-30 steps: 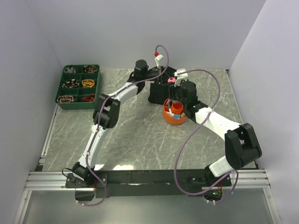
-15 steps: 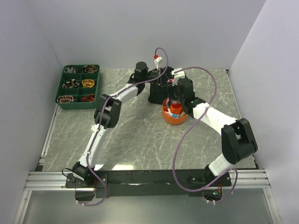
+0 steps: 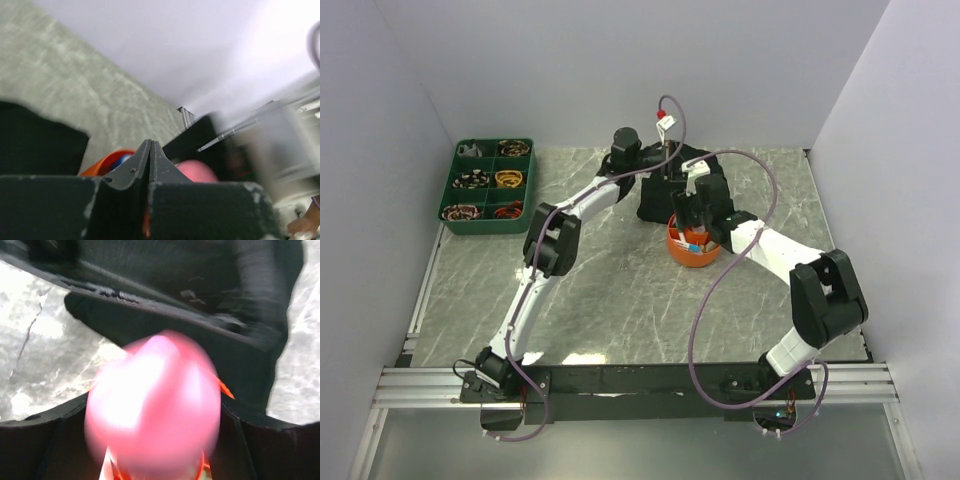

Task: Sort the stationery into containers
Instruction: Place the stationery in the storage box, then reset both arms

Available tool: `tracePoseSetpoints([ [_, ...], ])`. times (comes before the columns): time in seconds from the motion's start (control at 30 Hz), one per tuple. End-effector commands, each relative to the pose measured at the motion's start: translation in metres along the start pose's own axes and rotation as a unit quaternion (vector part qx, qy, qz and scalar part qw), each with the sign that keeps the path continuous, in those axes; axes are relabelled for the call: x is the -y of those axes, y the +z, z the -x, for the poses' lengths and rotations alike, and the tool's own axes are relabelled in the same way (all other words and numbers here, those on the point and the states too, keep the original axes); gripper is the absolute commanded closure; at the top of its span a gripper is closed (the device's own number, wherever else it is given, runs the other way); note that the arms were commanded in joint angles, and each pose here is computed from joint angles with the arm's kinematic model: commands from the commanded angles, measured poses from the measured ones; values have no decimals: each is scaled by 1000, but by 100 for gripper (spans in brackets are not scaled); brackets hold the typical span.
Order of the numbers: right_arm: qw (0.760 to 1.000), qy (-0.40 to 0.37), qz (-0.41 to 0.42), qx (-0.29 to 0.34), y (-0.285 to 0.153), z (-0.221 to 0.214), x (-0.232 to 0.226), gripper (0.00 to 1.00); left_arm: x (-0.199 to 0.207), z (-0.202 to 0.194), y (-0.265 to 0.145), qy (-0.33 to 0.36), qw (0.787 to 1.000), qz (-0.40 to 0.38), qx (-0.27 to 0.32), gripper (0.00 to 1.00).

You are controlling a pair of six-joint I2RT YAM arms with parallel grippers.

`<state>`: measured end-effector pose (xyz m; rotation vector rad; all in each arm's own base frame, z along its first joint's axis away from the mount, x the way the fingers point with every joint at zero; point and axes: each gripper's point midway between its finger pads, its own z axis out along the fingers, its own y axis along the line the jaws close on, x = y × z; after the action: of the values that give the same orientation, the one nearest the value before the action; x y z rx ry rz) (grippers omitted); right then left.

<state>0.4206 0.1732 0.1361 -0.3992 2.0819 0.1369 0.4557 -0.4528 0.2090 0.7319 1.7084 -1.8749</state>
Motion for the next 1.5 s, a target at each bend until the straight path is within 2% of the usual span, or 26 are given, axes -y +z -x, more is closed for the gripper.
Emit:
tracePoseSetpoints([
  [0.0,998,-8,23,-65,-6,-36,-9,28,97,33,17,116,990,-81,-5,94],
  [0.43,998,-23,25,-47,-31,-15,-6,25,115,43,16,141,987,-79,1,95],
  [0.47,999,-24,23,-36,-39,-6,-4,25,116,46,14,140,987,-75,4,92],
  [0.53,999,-28,20,-28,-50,5,0,25,125,54,11,154,986,-70,9,82],
  [0.57,999,-29,20,-15,-60,16,1,24,128,58,9,161,985,-67,13,66],
  [0.63,999,-30,20,5,-80,38,3,24,136,67,2,182,982,-57,16,45],
  [0.7,999,-26,15,23,-94,55,7,23,151,76,-8,211,976,-53,18,1],
  [0.8,998,-7,2,61,-117,77,15,20,153,92,-34,210,977,-19,33,1],
  [0.87,995,24,-27,89,-129,89,32,16,135,99,-57,195,980,26,38,1],
  [0.9,994,38,-36,95,-130,91,38,14,132,109,-68,226,971,64,51,1],
  [0.93,990,75,-56,106,-132,95,54,13,109,104,-87,191,974,115,42,1],
  [0.97,987,94,-68,109,-133,95,64,12,96,102,-100,185,969,157,39,1],
  [1.0,982,126,-79,113,-133,96,75,11,92,105,-114,229,952,200,34,1],
  [1.03,979,145,-93,109,-130,91,87,11,65,103,-138,208,932,296,37,1],
  [1.1,965,196,-139,103,-132,78,127,11,48,86,-172,221,889,401,29,1],
  [1.13,960,210,-154,99,-132,71,139,10,35,88,-200,218,847,482,50,1],
  [1.17,951,232,-181,93,-136,60,165,9,35,86,-213,223,829,510,59,1],
  [1.2,950,242,-181,79,-136,51,170,9,35,68,-233,214,807,547,60,1],
  [1.23,947,250,-189,74,-138,45,183,8,33,65,-253,210,778,588,72,1],
  [1.27,943,255,-199,74,-142,41,193,0,32,60,-263,210,764,605,77,0],
  [1.3,937,250,-234,67,-148,35,205,0,34,41,-270,201,762,612,69,1],
  [1.37,931,239,-268,60,-158,32,215,0,32,29,-287,190,742,639,74,1],
  [1.47,924,224,-308,36,-178,23,222,0,28,1,-297,167,741,648,56,1],
])
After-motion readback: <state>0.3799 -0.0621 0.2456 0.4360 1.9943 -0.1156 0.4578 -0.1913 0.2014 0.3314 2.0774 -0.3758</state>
